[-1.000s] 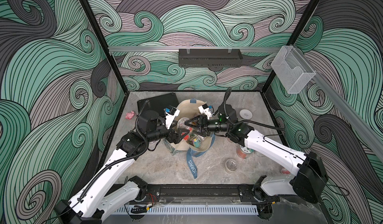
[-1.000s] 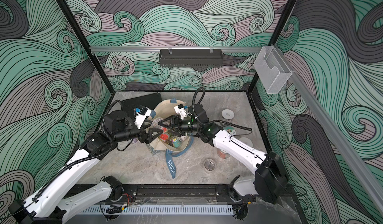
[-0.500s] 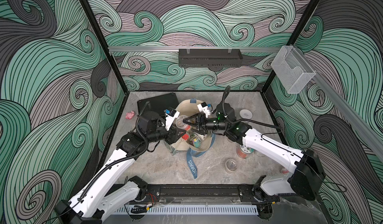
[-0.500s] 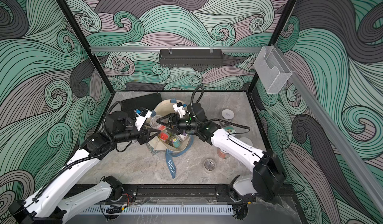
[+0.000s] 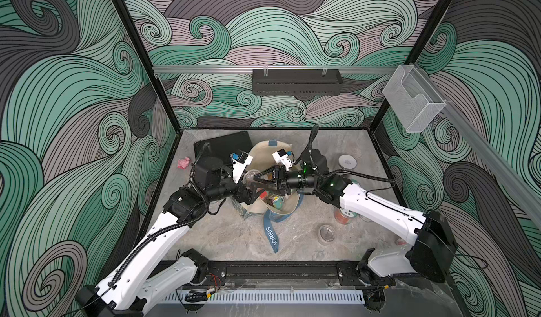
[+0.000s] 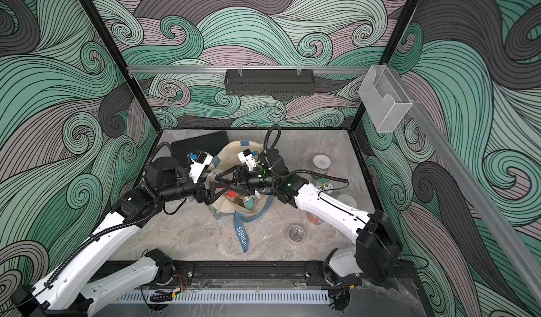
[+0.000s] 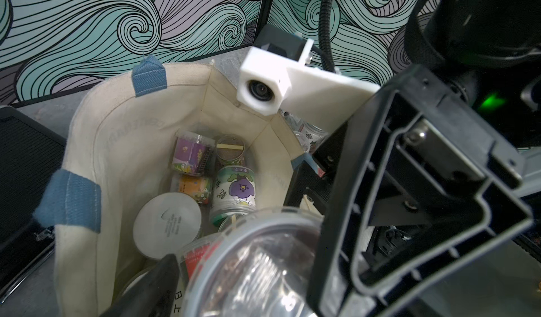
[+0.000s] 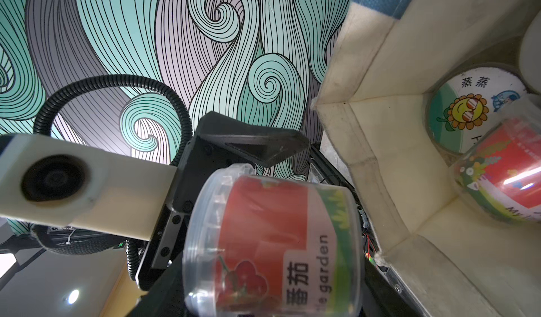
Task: Take out the seed jars from the canvas bag
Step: Place the seed jar at the center of the board.
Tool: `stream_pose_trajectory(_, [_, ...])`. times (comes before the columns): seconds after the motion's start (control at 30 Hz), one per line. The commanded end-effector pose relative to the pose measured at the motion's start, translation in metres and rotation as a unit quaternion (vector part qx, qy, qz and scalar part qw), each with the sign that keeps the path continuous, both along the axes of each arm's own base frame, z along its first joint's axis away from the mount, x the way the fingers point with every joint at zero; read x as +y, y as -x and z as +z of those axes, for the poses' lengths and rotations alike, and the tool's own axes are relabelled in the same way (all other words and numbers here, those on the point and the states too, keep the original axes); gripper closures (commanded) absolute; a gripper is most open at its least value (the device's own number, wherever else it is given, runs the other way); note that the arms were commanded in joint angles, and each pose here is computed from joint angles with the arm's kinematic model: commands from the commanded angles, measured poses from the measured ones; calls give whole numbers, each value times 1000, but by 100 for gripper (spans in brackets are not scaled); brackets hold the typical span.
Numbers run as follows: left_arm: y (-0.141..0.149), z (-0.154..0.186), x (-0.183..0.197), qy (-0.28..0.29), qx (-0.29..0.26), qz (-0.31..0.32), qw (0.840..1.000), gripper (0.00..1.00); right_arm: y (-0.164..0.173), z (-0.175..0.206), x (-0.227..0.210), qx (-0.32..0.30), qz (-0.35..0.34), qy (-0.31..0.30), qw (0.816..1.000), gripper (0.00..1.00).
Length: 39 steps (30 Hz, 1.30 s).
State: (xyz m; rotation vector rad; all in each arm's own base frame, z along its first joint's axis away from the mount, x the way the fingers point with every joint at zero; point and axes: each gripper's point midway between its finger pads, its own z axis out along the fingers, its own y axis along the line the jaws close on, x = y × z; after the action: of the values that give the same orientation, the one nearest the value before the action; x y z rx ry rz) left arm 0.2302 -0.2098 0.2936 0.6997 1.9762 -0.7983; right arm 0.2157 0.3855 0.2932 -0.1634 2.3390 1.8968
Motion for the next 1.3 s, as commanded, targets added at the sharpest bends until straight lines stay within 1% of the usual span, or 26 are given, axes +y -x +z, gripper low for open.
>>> stream_pose_trajectory(0.0, [1, 13, -1, 13, -22, -3, 1000, 17, 2, 18, 6, -7, 12, -31, 999, 35])
stream_pose_trajectory(0.13, [2, 16, -1, 18, -25, -5, 999, 36, 2, 18, 8, -4, 14, -34, 999, 34])
stream_pose_trajectory(0.23, [3, 17, -1, 20, -27, -5, 999, 43, 2, 16, 9, -2, 13, -32, 999, 34])
stream_pose_trajectory(0.37, [2, 16, -1, 19, -26, -2, 999, 45, 0, 13, 9, -1, 8, -29, 1000, 30])
stream_pose_trajectory(0.4, [2, 17, 0, 18, -27, 0, 999, 45, -2, 11, 7, 0, 3, -25, 1000, 27])
stream_pose_trajectory(0.47, [0, 19, 3, 17, -28, 11, 999, 45, -6, 7, 2, -5, -13, -11, 1000, 19])
stream_pose_trajectory(0.57, [-6, 22, 12, 12, -28, 47, 998, 45, -13, 3, -14, -19, -43, 16, 999, 13])
stream_pose_trajectory(0.63, [-10, 26, 22, 10, -26, 83, 996, 46, -20, 1, -31, -28, -69, 32, 997, 5])
stream_pose_trajectory(0.67, [-12, 27, 28, 11, -25, 103, 994, 46, -23, 0, -40, -34, -83, 41, 995, 2])
stream_pose_trajectory(0.77, [-19, 30, 46, 15, -26, 163, 986, 46, -26, 1, -66, -53, -112, 62, 990, 1])
stream_pose_trajectory(0.87, [-31, 29, 73, -6, -41, 243, 969, 46, -24, 1, -86, -75, -129, 87, 985, 1])
stream_pose_trajectory(0.9, [-36, 29, 84, -18, -46, 277, 960, 47, -22, 1, -93, -83, -133, 96, 983, 1])
stream_pose_trajectory(0.97, [-47, 29, 107, -48, -52, 338, 938, 49, -18, -1, -102, -93, -138, 113, 980, 1])
stream_pose_trajectory(1.03, [-59, 25, 135, -84, -48, 413, 906, 53, -13, -3, -111, -104, -139, 130, 976, 1])
stream_pose_trajectory(1.1, [-69, 19, 154, -109, -36, 458, 882, 53, -10, -7, -118, -112, -139, 143, 974, 1])
stream_pose_trajectory(1.2, [-82, 12, 181, -121, -17, 515, 848, 53, -4, -12, -125, -115, -136, 156, 972, 1])
stream_pose_trajectory(1.27, [-89, 7, 198, -114, -6, 547, 829, 54, -1, -13, -130, -119, -136, 160, 971, 1])
